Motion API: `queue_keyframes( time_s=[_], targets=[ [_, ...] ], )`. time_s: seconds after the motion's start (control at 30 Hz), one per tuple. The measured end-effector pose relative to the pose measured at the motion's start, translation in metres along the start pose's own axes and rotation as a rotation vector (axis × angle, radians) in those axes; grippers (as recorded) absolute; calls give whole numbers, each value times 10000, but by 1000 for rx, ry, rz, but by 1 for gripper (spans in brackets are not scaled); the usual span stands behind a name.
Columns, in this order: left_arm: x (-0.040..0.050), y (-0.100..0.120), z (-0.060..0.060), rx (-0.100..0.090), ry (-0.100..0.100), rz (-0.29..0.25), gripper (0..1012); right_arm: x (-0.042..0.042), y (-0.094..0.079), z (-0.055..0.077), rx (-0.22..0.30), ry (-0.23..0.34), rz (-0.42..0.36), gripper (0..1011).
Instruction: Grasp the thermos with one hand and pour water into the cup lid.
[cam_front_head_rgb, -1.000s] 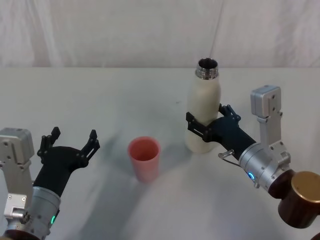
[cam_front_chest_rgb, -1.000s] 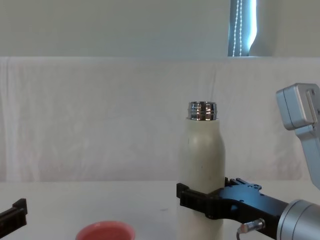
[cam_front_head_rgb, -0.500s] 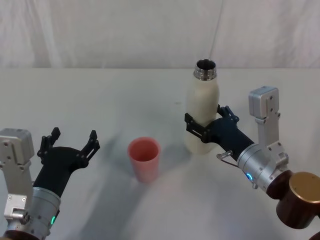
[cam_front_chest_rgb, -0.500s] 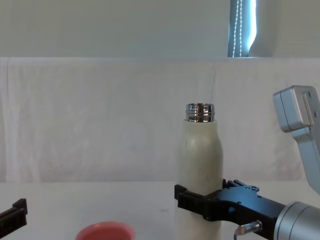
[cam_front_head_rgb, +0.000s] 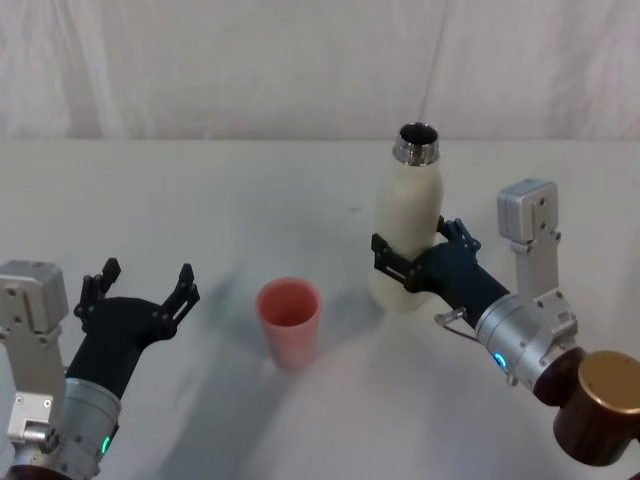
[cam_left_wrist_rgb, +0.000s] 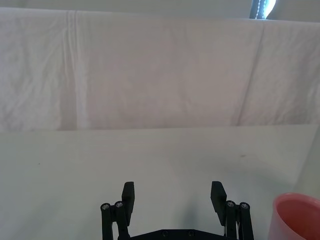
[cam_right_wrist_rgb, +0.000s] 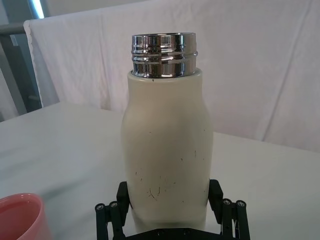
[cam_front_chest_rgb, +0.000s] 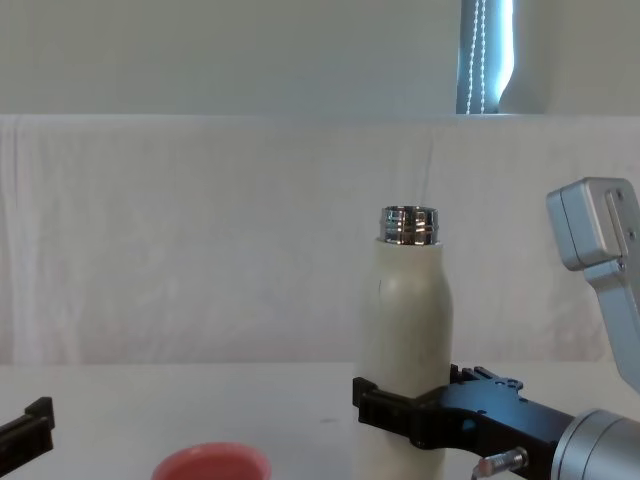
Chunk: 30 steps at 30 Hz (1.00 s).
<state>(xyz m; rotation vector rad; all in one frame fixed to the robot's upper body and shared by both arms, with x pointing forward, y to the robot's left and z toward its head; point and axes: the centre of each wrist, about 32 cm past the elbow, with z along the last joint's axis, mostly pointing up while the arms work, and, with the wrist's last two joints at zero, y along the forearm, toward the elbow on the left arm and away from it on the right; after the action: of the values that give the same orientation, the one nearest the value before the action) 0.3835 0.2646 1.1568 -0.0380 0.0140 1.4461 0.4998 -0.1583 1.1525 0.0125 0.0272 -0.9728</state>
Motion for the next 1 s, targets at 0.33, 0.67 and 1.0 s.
queue_keyframes(
  time_s=[0.33,0.67,1.0],
  targets=[
    [0,0,0,0,0,0,1001,-30,-31,24,-3,-14,5,1000],
    [0,0,0,0,0,0,1001,-54,-113,48,2,-28,4,1000],
    [0,0,0,0,0,0,1001,-70,-248,76,15,-32,-9,1000]
  ],
)
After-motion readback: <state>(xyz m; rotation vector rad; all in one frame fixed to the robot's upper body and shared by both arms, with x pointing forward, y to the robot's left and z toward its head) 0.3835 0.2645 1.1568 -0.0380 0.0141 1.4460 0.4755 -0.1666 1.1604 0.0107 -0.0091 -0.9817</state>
